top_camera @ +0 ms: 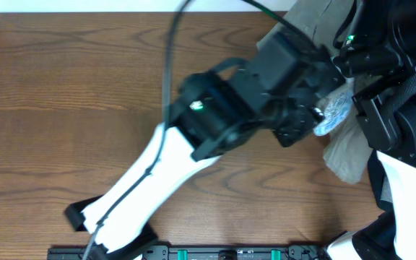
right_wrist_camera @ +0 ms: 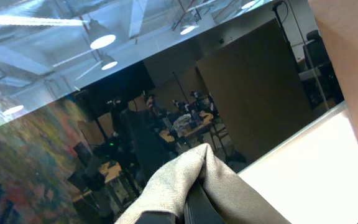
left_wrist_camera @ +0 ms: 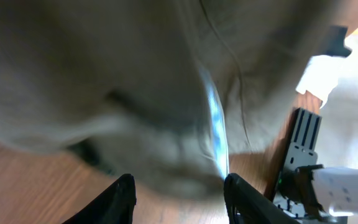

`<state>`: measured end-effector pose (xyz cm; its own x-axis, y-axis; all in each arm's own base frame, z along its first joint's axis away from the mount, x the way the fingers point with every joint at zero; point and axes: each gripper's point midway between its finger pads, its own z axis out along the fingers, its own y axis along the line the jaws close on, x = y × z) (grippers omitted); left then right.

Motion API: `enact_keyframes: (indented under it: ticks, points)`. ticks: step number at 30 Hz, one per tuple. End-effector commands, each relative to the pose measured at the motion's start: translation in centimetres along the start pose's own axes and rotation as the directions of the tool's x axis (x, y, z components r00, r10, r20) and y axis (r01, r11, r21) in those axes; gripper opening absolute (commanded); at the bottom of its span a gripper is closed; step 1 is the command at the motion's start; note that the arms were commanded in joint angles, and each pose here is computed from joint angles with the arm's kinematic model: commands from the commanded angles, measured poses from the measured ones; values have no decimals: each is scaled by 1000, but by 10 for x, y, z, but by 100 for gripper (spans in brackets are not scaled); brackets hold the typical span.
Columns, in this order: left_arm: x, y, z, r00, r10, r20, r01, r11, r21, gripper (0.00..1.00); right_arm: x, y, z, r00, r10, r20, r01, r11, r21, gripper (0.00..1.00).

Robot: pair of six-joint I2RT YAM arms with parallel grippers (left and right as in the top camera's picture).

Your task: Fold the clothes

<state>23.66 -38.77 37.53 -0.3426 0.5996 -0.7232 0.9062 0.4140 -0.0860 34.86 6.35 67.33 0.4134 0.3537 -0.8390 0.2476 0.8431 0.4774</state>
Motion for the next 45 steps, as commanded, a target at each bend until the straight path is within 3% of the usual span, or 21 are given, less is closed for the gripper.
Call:
enact_keyframes:
  ticks: [1,10,12,14,17,25,34,39,42,45]
  points:
    - [6,-5,27,998,37,-48,-37,999,1,49,-21,-2,-8,1000,0,26,0,1000,-17,2]
    - [18,-22,58,989,85,-122,-89,996,-29,48,-26,-2,-9,999,-4,42,4,1000,-19,1]
    - [22,-23,64,986,87,-141,-92,995,-32,39,-27,0,-10,999,-22,46,23,999,-23,1]
    - [24,-13,62,984,81,-157,-97,990,-98,21,-30,-1,-12,997,-47,54,48,999,-8,2]
    - [24,0,50,985,65,-157,-93,979,-180,10,-32,-5,-13,995,-80,56,79,997,20,2]
    - [19,32,-28,995,42,-92,-76,906,-417,6,-29,-27,-14,972,-233,15,229,962,151,2]
    - [22,68,-163,997,36,73,23,738,-675,6,-15,-41,-18,937,-343,-70,350,914,203,2]
    - [31,85,-220,987,21,161,109,652,-751,6,1,-8,-30,936,-342,-86,346,938,27,2]
    - [37,91,-240,980,8,197,148,629,-763,6,23,39,-56,948,-288,-138,240,928,-286,2]
    - [43,99,-257,975,-5,221,181,590,-787,6,39,65,-92,936,-206,-285,28,852,-523,1]
